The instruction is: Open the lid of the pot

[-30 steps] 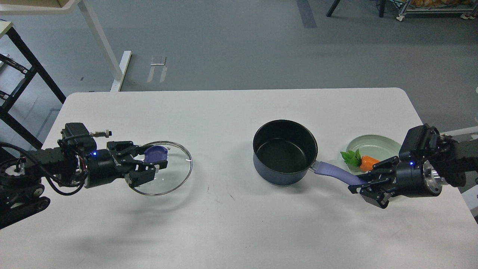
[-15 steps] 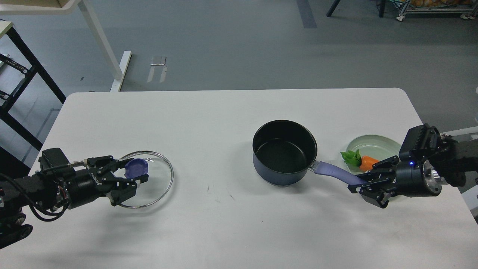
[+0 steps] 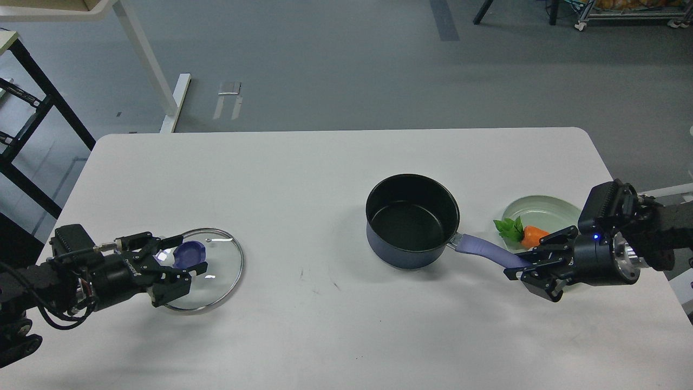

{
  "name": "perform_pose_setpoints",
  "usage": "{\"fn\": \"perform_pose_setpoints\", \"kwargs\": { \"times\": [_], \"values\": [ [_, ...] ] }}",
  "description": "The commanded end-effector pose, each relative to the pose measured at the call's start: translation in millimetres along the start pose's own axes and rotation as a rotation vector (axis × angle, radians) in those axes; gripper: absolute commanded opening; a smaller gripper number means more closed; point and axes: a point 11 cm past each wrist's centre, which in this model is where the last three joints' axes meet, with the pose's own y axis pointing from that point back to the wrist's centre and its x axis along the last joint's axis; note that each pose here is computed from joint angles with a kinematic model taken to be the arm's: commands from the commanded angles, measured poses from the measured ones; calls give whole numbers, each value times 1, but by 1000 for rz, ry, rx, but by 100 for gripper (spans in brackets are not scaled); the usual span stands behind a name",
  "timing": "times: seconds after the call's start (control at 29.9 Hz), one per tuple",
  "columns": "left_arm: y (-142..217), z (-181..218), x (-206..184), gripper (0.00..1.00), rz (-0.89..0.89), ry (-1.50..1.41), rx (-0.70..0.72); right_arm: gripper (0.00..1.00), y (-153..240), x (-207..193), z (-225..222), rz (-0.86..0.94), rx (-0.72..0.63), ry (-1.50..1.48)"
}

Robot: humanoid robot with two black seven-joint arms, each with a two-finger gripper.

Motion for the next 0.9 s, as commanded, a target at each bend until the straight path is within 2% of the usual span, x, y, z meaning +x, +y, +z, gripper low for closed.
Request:
{"fn": "perform_pose_setpoints", "kwargs": {
  "times": [0.0, 0.13, 0.3, 0.47, 0.6, 0.74, 0.8, 0.87],
  "values": [
    [1, -1, 1, 98, 4, 5, 4, 33, 0, 0, 0, 1, 0, 0],
    [-2, -3, 20, 99, 55, 32, 13, 33, 1, 0, 1, -1, -2, -1],
    [3, -19, 81, 99, 178, 269, 74, 33, 0, 0, 0, 5, -1, 2],
    [10, -50, 137, 99, 347, 829, 107, 34, 0, 0, 0, 5, -1, 2],
    [19, -67, 139, 99, 455, 1215, 90, 39, 0, 2, 0, 8, -1, 4],
    [23, -79, 134, 99, 514, 1348, 100, 63, 1, 3, 1, 11, -4, 4],
    [23, -81, 133, 99, 527, 1369, 105, 71, 2, 4, 1, 15, -5, 6],
    [24, -83, 134, 99, 544, 1400, 100, 84, 4, 6, 2, 19, -7, 5]
  ]
}}
